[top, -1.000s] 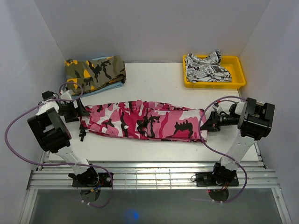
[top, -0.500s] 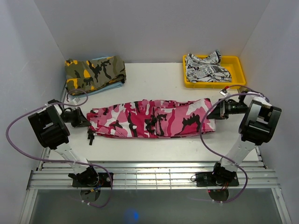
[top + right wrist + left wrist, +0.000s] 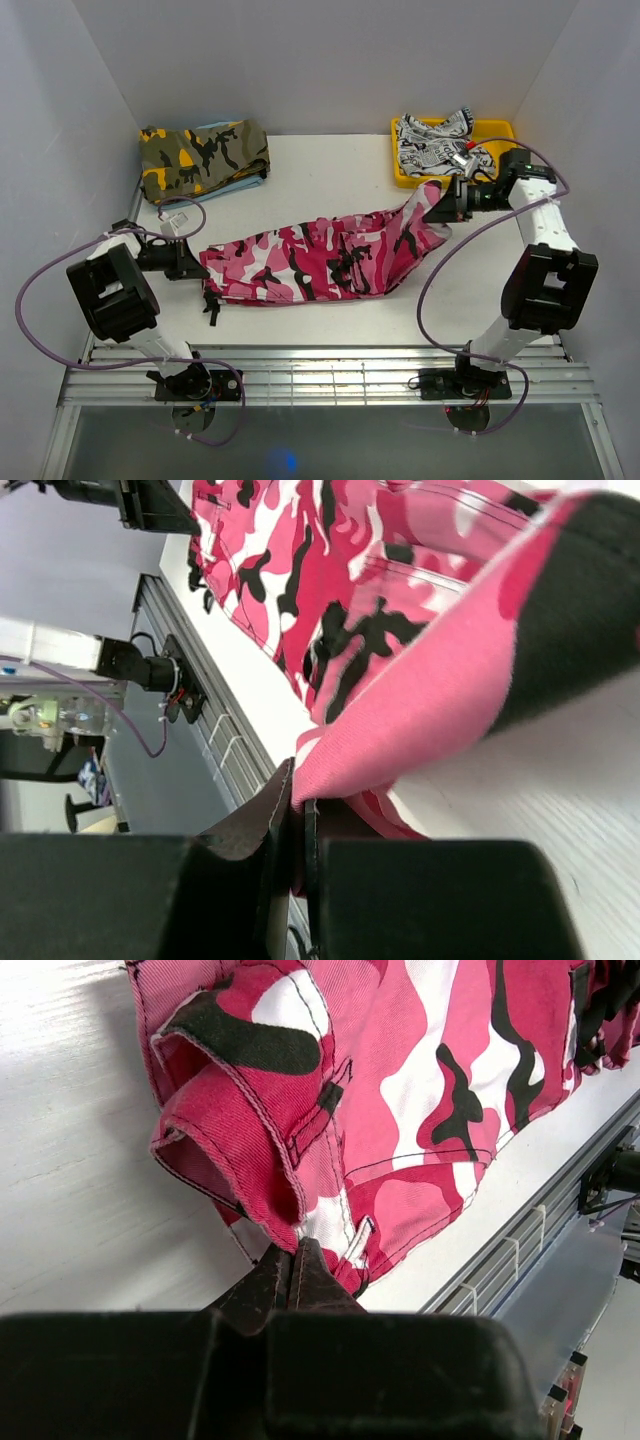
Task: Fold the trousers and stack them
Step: Fold the trousers
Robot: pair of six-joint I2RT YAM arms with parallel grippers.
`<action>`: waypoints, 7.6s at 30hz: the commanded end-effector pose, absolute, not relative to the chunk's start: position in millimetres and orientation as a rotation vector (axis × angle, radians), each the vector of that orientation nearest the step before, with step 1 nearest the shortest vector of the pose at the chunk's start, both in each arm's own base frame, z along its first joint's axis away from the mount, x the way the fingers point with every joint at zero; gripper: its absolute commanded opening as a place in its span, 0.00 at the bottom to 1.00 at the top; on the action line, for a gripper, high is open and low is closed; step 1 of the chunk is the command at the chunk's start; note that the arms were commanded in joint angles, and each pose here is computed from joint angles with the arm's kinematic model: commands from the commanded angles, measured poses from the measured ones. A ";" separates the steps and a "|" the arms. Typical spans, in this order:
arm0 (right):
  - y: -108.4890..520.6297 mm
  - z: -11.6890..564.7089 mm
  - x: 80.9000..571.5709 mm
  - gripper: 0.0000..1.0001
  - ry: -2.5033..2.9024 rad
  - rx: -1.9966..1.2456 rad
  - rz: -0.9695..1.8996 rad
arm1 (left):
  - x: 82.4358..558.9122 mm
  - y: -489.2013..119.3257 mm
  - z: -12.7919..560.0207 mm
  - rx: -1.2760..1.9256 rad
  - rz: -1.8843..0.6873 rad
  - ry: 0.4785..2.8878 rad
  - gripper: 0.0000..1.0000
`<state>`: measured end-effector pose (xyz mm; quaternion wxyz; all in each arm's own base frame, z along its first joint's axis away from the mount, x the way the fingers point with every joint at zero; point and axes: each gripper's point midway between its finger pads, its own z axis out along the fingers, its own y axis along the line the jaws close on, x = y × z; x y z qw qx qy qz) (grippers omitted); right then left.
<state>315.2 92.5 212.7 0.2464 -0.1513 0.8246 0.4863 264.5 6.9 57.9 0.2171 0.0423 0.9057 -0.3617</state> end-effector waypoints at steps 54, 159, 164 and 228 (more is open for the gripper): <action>546.4 156.6 242.2 0.08 2.088 -1.115 1.643 | 278.0 -11.0 47.6 -0.156 -1.250 2.507 0.00; 390.6 143.3 243.8 0.21 2.023 -1.404 1.469 | 264.3 -11.0 88.3 0.169 -0.750 2.711 0.69; 375.6 165.9 250.8 0.34 1.966 -1.398 1.407 | 267.0 1.1 74.9 0.089 -0.670 2.773 0.50; 365.3 58.8 253.6 0.87 2.353 -1.096 1.689 | 290.1 46.8 57.7 0.106 -0.524 2.690 0.00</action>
